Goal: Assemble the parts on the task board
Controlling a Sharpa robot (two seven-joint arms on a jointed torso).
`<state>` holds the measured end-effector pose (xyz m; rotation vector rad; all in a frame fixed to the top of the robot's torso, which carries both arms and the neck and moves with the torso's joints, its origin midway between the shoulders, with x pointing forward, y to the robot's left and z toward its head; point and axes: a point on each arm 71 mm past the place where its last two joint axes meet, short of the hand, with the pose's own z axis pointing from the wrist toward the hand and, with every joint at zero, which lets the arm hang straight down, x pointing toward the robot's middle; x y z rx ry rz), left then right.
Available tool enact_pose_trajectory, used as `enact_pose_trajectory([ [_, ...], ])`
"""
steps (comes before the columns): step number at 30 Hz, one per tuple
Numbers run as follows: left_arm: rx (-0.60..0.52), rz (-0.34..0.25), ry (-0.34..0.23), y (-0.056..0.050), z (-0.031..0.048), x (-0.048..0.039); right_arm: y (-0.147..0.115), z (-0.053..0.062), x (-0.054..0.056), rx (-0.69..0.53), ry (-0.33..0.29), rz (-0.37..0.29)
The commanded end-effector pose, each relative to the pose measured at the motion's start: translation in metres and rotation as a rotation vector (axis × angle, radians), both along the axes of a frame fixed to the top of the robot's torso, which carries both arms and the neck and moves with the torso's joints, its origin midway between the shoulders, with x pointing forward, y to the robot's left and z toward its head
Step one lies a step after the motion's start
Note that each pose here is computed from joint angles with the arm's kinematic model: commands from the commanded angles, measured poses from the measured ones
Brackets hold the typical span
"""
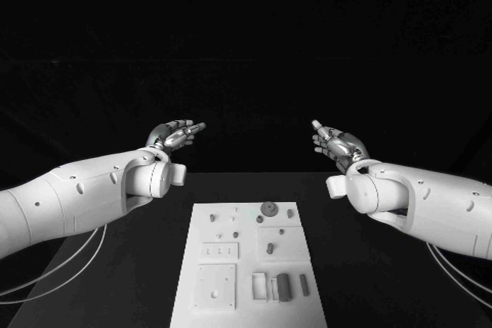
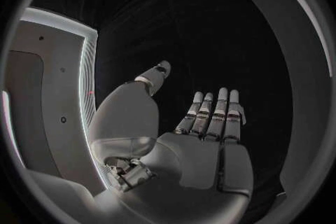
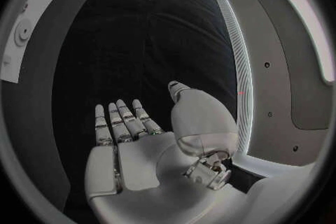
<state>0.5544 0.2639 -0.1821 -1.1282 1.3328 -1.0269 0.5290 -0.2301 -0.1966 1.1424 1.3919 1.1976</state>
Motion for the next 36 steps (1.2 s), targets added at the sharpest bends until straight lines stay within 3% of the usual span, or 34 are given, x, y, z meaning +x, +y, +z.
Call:
enact_pose_trajectory([
  [1, 0.029, -0.106, 0.105, -0.003, -0.001, 0.0057, 0.006, 0.0, 0.005, -0.014, 0.11, 0.192],
  [6, 0.044, -0.107, 0.115, 0.002, 0.0031, 0.0101, -0.002, 0.008, 0.016, -0.052, 0.146, 0.24],
  [11, 0.044, -0.107, 0.115, 0.002, 0.0031, 0.0101, -0.005, 0.011, 0.02, -0.067, 0.16, 0.257],
  [12, 0.065, -0.163, 0.144, 0.005, -0.0166, -0.0008, -0.013, 0.01, 0.031, -0.473, -0.028, 0.258],
  [18, 0.07, -0.202, 0.137, 0.003, -0.0198, -0.0071, -0.009, -0.001, 0.034, -0.659, -0.084, 0.288],
  [22, 0.083, -0.259, 0.143, -0.002, -0.0209, -0.0119, -0.006, -0.008, 0.034, -0.772, -0.115, 0.318],
  [27, 0.103, -0.325, 0.142, -0.007, -0.0212, -0.0195, 0.006, -0.016, 0.031, -0.929, -0.176, 0.399],
  [36, 0.077, -0.38, 0.137, -0.025, -0.0198, -0.0323, 0.039, -0.02, 0.024, -1.14, -0.294, 0.539],
])
